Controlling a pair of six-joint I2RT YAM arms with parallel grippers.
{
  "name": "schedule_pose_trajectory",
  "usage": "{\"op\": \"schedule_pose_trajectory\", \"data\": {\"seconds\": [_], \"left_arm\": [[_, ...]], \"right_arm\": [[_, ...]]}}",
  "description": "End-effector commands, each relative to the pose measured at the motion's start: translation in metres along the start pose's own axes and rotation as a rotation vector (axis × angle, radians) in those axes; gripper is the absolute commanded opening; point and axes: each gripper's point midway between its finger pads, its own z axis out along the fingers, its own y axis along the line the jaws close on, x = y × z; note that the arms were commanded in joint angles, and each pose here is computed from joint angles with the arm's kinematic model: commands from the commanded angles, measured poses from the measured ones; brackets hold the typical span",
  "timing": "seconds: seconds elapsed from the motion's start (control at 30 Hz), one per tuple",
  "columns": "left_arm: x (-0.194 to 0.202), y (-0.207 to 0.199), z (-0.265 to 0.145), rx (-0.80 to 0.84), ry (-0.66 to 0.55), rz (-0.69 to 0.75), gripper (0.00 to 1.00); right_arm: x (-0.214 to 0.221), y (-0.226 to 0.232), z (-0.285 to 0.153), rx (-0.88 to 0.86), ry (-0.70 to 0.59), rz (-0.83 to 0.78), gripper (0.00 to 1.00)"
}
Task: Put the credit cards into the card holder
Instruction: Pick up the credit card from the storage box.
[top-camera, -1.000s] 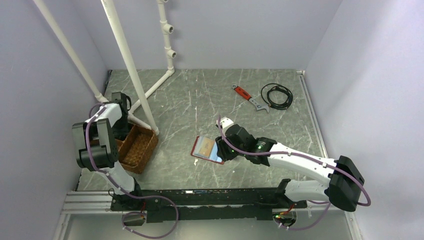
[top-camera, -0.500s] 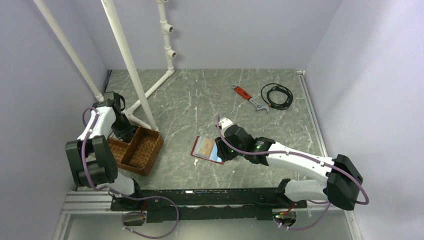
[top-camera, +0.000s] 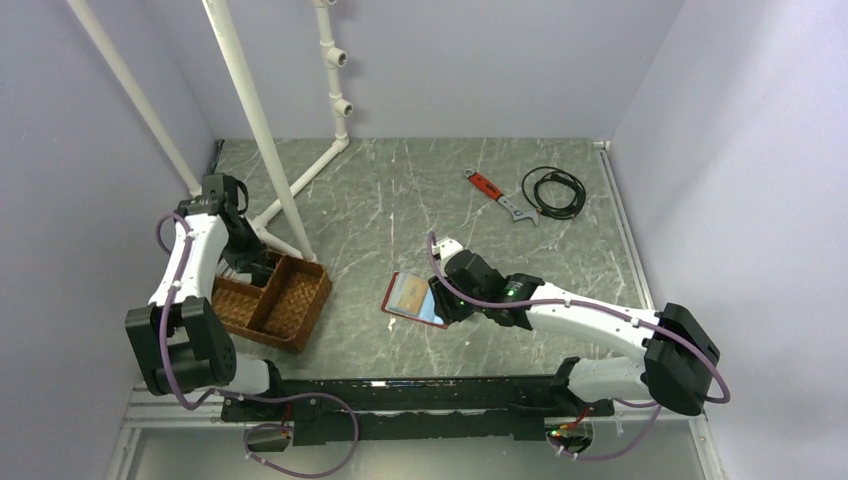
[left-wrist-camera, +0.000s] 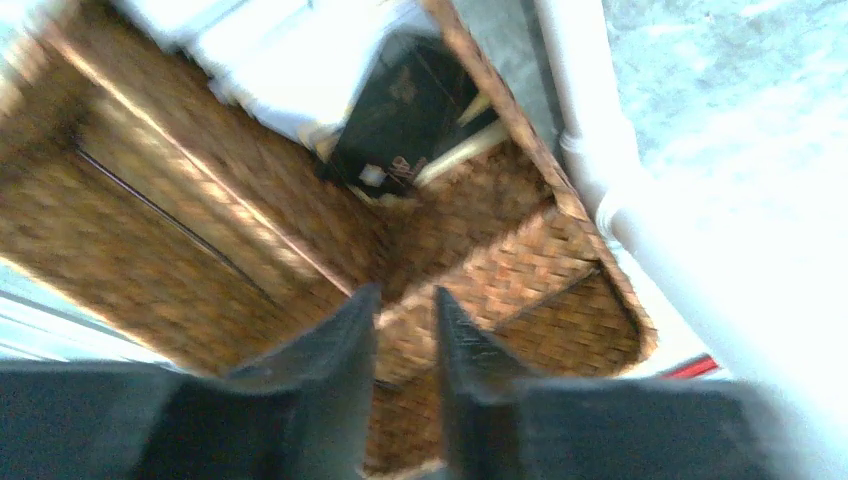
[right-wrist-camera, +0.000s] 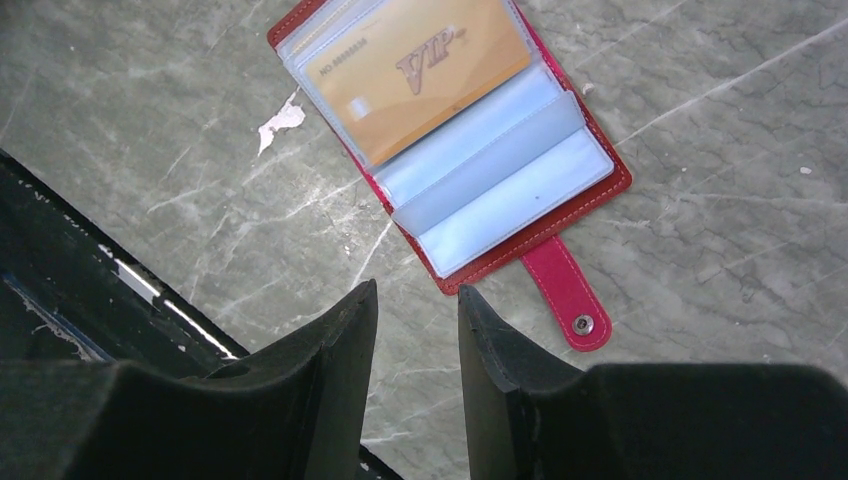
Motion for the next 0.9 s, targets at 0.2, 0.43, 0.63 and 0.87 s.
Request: {"op": "schedule_pose_trajectory", "data": {"seconds": [0.2, 0.43, 0.63, 0.87], "left_arm": [[-0.069, 0.013, 0.023, -0.06, -0.095, 0.285, 0.7], [-0.063, 0.017, 0.057, -0.145, -0.043, 0.391, 0.88], [-0.061, 0.037, 0.074, -0.321, -0.092, 0.44, 0.9], [-0.028, 0.01, 0.082, -0.037, 0.022, 0.369, 0.67]], "right_arm": [[-0.015, -0.003, 0.004, 0.009, -0.033, -0.001, 0.38], [-0.015, -0.004, 0.004, 0.009, -0.031, 0.001, 0.38], [-0.016, -0.004, 0.004, 0.006, -0.036, 0.0, 0.38], [-0.016, -0.006, 0.002, 0.013, -0.041, 0.004, 0.39]]}}
